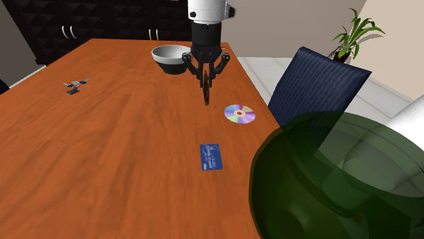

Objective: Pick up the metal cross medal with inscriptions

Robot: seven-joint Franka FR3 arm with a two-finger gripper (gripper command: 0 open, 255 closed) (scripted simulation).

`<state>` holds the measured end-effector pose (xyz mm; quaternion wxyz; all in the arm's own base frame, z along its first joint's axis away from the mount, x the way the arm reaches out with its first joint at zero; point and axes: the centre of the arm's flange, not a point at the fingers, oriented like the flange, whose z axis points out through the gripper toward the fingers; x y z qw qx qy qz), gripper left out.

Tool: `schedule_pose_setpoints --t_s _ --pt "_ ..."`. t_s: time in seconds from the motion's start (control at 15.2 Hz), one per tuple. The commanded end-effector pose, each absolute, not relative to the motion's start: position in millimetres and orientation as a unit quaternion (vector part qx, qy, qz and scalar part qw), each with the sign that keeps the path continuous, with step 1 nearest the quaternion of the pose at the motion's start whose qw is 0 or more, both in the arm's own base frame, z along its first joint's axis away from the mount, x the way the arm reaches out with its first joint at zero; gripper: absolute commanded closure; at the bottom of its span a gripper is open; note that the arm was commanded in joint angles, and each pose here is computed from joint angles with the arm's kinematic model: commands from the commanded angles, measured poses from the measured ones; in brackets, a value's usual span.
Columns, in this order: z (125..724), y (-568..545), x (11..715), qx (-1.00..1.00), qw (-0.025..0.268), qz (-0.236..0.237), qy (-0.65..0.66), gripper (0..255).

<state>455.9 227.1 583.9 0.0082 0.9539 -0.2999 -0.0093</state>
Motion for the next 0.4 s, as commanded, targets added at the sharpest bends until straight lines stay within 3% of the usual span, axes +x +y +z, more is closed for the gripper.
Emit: schedule_pose_setpoints --t_s 0.0,0.33 --pt "595 228 457 0.954 0.008 -0.009 -0.3 255" --pt "612 228 457 0.954 0.008 -0.009 -0.3 255"
